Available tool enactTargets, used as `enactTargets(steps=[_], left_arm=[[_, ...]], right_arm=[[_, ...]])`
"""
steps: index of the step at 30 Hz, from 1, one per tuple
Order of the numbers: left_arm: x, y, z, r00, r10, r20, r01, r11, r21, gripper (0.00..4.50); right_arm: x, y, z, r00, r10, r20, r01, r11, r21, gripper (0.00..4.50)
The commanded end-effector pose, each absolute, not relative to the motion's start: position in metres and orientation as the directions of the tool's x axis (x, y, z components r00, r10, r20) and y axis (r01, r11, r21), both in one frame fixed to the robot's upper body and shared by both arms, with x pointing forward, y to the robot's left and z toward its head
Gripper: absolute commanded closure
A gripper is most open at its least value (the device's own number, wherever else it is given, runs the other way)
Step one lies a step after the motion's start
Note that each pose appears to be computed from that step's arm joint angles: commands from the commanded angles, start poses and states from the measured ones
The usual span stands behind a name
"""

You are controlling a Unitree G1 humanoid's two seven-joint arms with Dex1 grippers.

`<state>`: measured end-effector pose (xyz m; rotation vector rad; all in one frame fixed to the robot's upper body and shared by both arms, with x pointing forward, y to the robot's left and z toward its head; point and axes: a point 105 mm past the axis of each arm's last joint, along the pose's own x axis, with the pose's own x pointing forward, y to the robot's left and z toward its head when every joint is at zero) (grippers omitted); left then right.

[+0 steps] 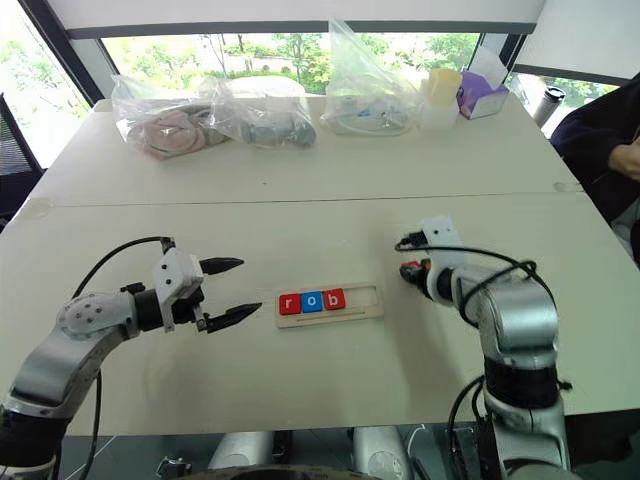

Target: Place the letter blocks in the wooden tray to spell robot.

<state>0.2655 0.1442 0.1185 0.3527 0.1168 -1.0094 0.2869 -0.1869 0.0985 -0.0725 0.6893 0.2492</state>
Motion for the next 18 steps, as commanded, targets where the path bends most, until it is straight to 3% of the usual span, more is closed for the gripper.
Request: enactTargets(steps=[1,7,11,14,18], left_arm=[[0.266,0.14,0.124,0.517,-0.822,-0.239,0.85,0.459,0.26,0.0],[0.269,0.138,0.125,0.505,-0.83,-0.235,0.856,0.446,0.262,0.0],[0.271,0.137,0.125,0.503,-0.833,-0.233,0.856,0.443,0.266,0.0],[0.272,0.137,0.127,0.504,-0.833,-0.229,0.855,0.444,0.267,0.0],[0.272,0.137,0.126,0.508,-0.83,-0.23,0.853,0.447,0.271,0.0]], right_arm=[[0.269,-0.189,0.101,0.774,0.176,-0.609,-0.22,0.976,0.003,3.33],[0.261,-0.187,0.094,0.785,0.155,-0.6,-0.16,0.986,0.046,3.33],[0.261,-0.183,0.094,0.775,0.186,-0.604,-0.196,0.979,0.051,1.43],[0.265,-0.184,0.107,0.755,0.249,-0.606,-0.303,0.953,0.013,0.03],[0.269,-0.186,0.129,0.7,0.388,-0.599,-0.517,0.855,-0.05,0.03]])
